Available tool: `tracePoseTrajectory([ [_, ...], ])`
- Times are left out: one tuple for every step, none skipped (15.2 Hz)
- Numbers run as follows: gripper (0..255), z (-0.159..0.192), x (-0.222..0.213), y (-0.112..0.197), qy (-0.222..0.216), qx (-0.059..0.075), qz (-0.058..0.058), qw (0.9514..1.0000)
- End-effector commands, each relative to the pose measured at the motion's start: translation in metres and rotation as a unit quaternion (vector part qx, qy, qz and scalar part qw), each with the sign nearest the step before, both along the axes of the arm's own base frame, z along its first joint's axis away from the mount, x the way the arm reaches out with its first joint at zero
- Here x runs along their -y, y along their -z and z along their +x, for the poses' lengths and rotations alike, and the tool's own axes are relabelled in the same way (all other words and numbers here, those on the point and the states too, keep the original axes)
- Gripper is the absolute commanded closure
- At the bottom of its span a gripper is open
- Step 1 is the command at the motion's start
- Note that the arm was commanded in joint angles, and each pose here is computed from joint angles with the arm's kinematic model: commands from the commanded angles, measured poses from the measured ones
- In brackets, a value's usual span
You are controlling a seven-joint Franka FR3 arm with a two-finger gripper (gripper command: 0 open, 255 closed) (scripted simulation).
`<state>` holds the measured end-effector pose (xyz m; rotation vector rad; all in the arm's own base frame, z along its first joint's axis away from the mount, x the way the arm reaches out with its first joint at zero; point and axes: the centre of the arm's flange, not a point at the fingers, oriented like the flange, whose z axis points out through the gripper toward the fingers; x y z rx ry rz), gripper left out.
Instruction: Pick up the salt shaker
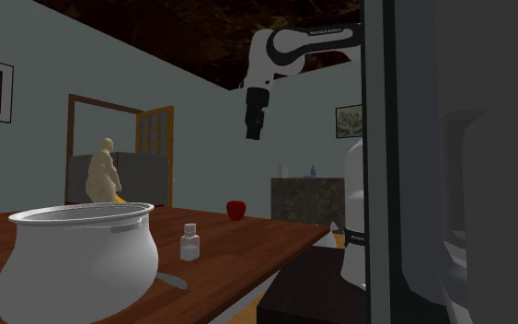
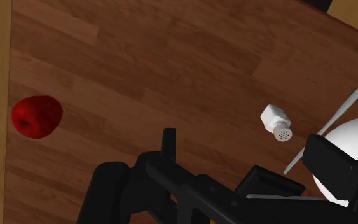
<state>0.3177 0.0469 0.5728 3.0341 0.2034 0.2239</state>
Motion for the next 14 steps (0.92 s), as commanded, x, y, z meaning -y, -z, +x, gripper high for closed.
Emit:
tracePoseTrajectory([
  [0, 0.007, -0.014, 0.022, 0.008, 0.007, 0.000, 0.9999],
  [0, 0.010, -0.021, 0.032, 0.012, 0.010, 0.000, 0.9999],
  [0, 0.013, -0.028, 0.043, 0.016, 0.013, 0.000, 0.9998],
  [0, 0.016, -0.036, 0.053, 0.020, 0.016, 0.000, 0.9997],
  [0, 0.019, -0.043, 0.064, 0.023, 0.019, 0.000, 0.9995],
  [0, 0.022, -0.051, 0.074, 0.027, 0.022, 0.000, 0.9994],
  [0, 0.026, -0.058, 0.085, 0.031, 0.025, -0.001, 0.9992],
  [0, 0.030, -0.065, 0.095, 0.035, 0.028, -0.001, 0.9990],
  [0, 0.033, -0.073, 0.106, 0.039, 0.031, -0.001, 0.9988],
  [0, 0.037, -0.080, 0.116, 0.042, 0.034, -0.001, 0.9985],
  [0, 0.041, -0.087, 0.126, 0.046, 0.037, -0.001, 0.9982],
  [0, 0.045, -0.094, 0.137, 0.050, 0.040, -0.001, 0.9979],
  [0, 0.049, -0.101, 0.147, 0.054, 0.043, -0.001, 0.9976],
  [0, 0.054, -0.108, 0.157, 0.058, 0.047, -0.001, 0.9973],
])
